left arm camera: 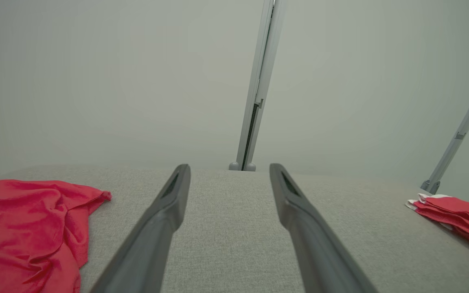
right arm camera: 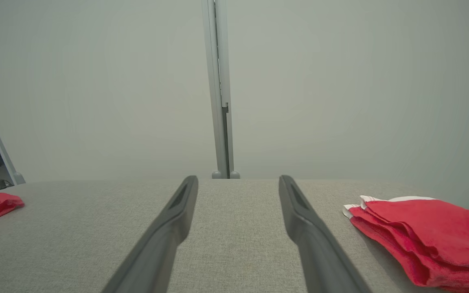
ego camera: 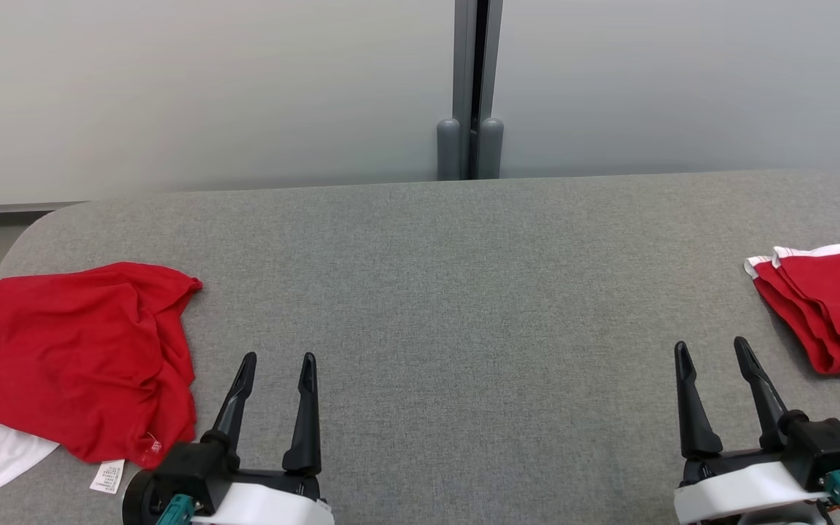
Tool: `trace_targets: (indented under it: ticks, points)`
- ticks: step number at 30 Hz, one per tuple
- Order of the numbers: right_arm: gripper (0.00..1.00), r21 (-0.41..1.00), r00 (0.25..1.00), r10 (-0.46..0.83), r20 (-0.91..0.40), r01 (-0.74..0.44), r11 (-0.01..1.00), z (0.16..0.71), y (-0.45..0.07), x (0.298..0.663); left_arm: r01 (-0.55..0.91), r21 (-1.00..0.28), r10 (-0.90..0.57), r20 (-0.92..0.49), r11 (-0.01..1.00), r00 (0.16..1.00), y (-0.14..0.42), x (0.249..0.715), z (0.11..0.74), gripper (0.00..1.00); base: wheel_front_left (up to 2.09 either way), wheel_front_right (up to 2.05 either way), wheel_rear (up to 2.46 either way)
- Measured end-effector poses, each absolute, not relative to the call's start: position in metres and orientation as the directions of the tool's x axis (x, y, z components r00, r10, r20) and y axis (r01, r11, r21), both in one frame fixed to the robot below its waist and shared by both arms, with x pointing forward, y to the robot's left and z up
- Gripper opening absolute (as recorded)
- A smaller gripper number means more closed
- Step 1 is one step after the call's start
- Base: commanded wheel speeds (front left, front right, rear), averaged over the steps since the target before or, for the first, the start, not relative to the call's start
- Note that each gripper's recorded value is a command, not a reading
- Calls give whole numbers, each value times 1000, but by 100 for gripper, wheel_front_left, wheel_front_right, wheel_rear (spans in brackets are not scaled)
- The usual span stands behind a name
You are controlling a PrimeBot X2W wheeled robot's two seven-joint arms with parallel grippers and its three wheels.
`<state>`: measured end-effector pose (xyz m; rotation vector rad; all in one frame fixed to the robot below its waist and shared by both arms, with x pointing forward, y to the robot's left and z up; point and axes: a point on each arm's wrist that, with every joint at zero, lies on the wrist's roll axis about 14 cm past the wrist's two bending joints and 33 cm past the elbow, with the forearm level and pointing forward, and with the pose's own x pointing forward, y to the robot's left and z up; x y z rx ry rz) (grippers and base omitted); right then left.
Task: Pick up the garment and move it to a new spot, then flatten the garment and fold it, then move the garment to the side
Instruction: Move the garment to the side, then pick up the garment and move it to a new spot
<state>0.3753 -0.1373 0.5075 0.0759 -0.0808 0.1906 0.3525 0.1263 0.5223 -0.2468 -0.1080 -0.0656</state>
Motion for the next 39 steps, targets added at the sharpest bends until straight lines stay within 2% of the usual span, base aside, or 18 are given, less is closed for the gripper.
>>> trace_targets:
  ticks: [22,30,39]
  points:
    - [100,108,980,185,73,-192,975,503,-136,373,75,-236,-59,75,969,995,125,346,509,100,0,0,0]
    - [100,108,956,285,68,-291,951,501,-101,374,37,-244,-21,70,969,997,136,341,508,100,0,0,0]
    - [100,120,898,437,57,-441,889,497,-49,372,-78,-242,98,71,967,993,173,326,508,100,0,0,0]
